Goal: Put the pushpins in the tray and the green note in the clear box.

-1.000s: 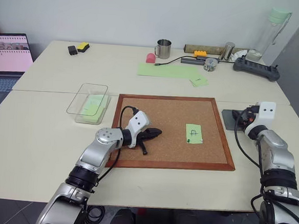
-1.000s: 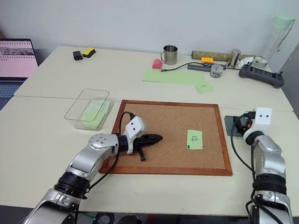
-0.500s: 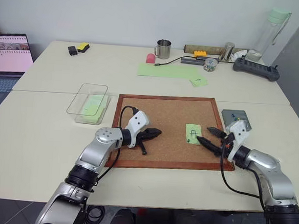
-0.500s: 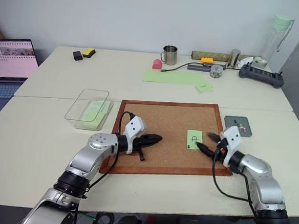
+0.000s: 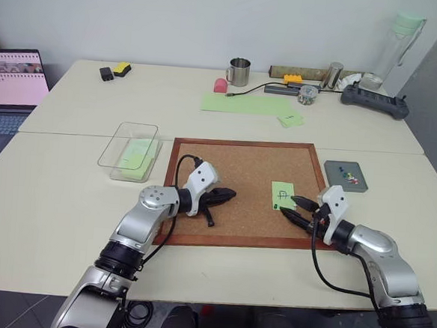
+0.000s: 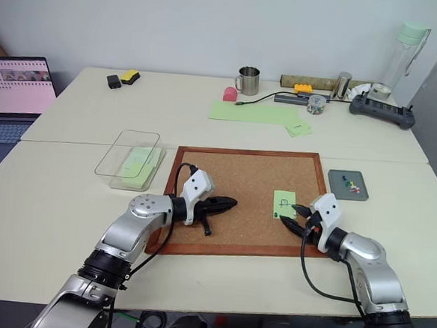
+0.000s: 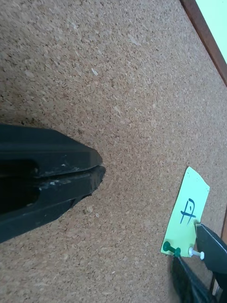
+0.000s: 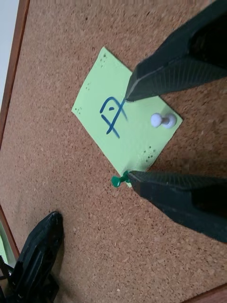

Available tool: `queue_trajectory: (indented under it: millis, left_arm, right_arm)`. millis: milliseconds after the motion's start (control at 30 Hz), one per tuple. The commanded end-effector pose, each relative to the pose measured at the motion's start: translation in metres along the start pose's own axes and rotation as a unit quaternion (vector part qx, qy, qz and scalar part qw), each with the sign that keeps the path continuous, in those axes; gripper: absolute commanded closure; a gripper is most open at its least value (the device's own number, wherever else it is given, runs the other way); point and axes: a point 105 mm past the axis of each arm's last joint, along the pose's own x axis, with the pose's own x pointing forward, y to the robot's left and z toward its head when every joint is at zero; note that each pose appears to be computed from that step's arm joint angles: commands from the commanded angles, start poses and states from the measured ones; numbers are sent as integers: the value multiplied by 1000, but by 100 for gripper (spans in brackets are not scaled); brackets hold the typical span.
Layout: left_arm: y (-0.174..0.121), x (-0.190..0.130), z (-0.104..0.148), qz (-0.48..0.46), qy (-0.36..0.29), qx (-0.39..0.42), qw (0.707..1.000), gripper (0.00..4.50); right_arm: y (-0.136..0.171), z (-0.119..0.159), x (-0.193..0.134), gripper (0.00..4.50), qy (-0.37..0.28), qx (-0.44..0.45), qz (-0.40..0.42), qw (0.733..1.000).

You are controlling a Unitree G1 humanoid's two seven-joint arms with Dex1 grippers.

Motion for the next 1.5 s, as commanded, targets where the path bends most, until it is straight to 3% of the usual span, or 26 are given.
queue_trajectory:
  millis: [33,267,300,600,867,1067,1300,1500]
  left_arm:
    - [-3,-2,-9,-6,20,-4,1000,450]
    - [-3,-1,-8,-9,20,-3,1000,450]
    - [-2,-1,-8,-9,20,-4,1000,450]
    - [-5,-1,-10,-15,24,-7,1000,450]
    - [-5,-2,-12,-17,27,-5,999,450]
    - [-5,-4,-13,-16,28,-3,999,450]
    - [-5,-7,-13,-12,29,-2,1000,450]
    - [-5,-10,-15,-8,31,-4,999,450]
  right_arm:
    - [-4,5,-5,310,-16,10,-13,1000]
    - [-4,14,-7,448,-39,10,-18,999]
    - [-3,20,-7,449,-50,12,-15,999]
    - [5,58,-14,449,-123,9,-13,992]
    - [-20,60,-18,449,-138,39,-68,987]
    - [-106,48,-29,449,-80,13,-262,962]
    - [-138,35,-32,449,-47,23,-306,950]
    - [-143,33,-36,329,-50,36,-312,948]
